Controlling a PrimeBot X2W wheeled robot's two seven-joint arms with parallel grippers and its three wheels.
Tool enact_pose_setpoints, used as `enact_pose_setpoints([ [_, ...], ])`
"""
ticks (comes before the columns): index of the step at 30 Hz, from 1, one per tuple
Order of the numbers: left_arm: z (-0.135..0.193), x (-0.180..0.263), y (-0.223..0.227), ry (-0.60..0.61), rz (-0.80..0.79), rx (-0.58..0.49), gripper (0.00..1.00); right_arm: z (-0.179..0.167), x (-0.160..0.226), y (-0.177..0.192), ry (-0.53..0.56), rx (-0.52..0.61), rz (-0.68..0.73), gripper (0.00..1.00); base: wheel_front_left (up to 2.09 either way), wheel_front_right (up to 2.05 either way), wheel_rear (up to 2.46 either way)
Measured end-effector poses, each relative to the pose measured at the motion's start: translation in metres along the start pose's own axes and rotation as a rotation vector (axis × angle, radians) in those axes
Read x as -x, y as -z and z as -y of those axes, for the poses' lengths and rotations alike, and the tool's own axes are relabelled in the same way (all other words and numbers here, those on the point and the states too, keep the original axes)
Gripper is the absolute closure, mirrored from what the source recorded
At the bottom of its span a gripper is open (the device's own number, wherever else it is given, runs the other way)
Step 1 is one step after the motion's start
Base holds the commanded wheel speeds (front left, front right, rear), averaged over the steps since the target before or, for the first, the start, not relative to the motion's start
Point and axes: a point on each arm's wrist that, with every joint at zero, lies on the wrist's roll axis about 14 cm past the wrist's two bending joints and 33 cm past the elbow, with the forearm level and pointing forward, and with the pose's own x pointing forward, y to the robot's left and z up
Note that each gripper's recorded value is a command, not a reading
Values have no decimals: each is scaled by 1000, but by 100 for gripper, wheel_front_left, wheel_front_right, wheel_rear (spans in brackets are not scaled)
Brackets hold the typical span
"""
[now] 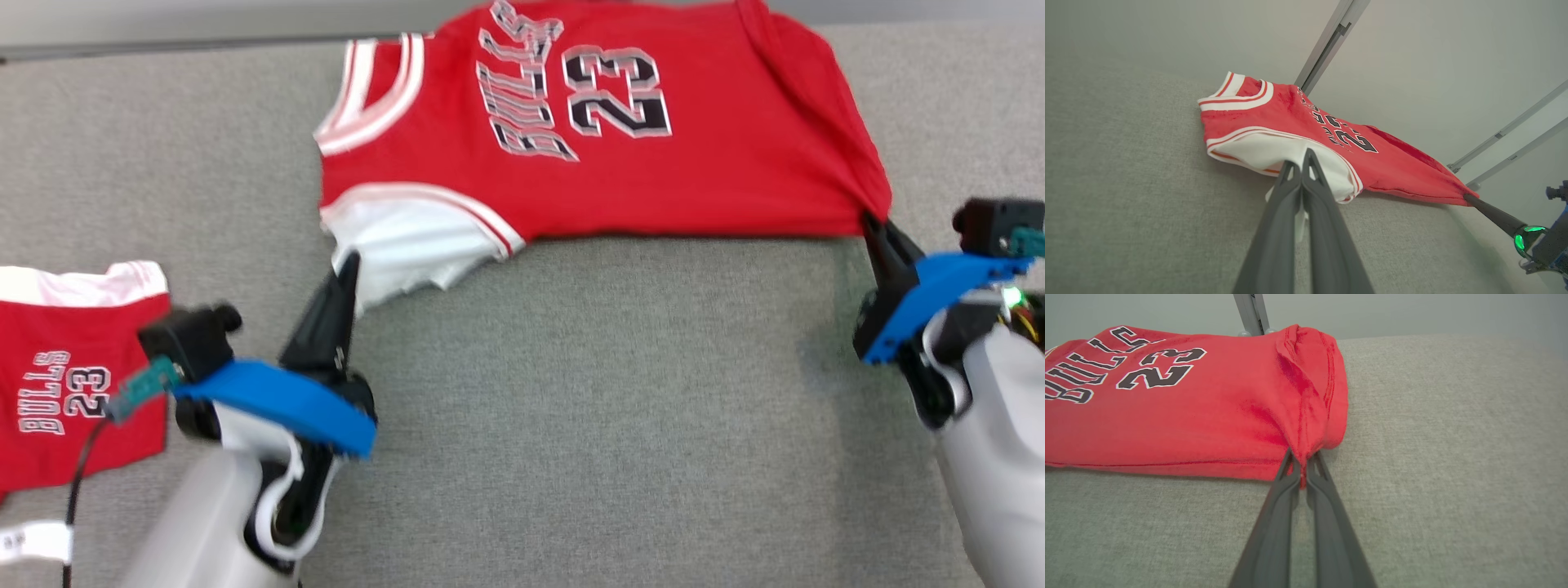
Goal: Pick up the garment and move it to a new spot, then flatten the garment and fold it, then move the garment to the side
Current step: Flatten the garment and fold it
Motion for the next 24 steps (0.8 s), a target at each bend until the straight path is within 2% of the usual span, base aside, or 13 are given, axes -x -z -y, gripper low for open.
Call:
enact_pose_setpoints([
  [12,39,100,40,-33,-141,156,100,27,89,19,104,-102,-13,100,0,0,0],
  [24,53,162,71,-75,-328,305,100,25,149,33,159,-135,-56,100,0,0,0],
])
